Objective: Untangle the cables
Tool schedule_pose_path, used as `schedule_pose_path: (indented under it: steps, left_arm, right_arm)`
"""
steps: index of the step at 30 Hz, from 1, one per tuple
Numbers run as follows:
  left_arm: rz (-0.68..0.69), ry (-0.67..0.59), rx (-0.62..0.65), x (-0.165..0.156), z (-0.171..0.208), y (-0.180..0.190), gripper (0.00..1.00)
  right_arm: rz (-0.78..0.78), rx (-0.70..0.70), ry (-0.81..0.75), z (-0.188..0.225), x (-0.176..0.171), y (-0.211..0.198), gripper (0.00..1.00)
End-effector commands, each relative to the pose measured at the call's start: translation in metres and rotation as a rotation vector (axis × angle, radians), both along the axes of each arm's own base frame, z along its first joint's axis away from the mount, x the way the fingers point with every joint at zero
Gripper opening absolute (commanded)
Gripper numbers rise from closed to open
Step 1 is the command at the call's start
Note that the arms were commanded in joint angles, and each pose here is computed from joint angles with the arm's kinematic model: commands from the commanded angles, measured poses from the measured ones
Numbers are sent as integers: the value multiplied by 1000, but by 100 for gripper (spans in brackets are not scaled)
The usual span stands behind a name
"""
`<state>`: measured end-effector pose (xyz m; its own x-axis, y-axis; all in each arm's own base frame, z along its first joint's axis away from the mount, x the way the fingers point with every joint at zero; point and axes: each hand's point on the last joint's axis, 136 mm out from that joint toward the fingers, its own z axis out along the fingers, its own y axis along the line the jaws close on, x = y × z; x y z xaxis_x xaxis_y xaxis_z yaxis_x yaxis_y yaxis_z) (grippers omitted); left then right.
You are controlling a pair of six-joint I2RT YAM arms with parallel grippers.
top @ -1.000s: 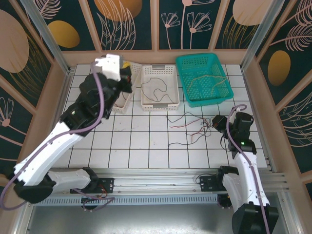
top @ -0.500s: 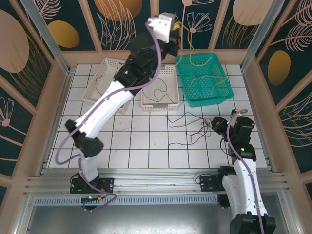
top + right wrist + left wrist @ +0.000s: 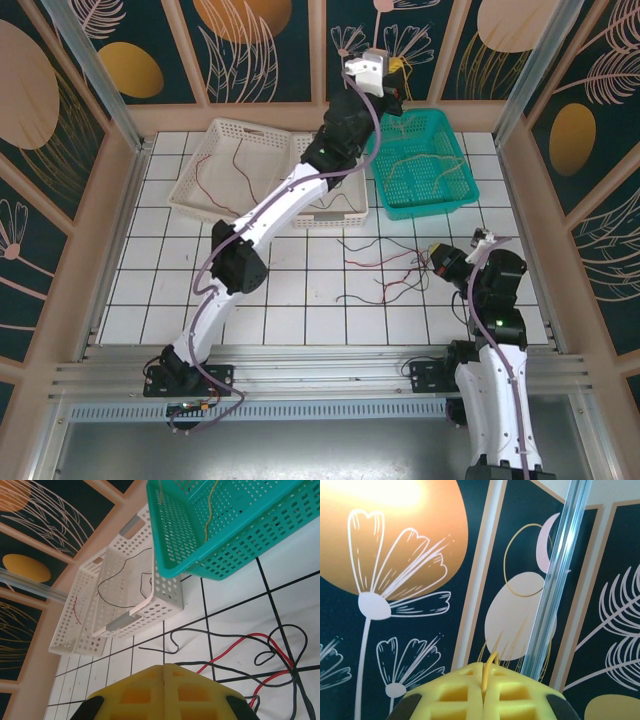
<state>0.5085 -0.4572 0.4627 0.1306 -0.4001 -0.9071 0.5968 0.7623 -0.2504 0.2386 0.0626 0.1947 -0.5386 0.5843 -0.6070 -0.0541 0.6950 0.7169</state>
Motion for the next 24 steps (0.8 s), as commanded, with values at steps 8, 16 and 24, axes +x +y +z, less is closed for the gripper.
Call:
schedule_pose_path:
  steps: [8, 16, 24]
  left_arm:
    - [-31, 100, -46, 28, -77, -24, 0]
    - [-93, 214, 10, 32, -130, -41, 8]
    - [-164, 284, 33, 28, -155, -55, 16]
  right_arm:
    - [65, 23, -28, 16, -11, 12, 0]
    - [88, 26, -48, 25, -13, 17, 0]
    - [85, 27, -49, 25, -14, 17, 0]
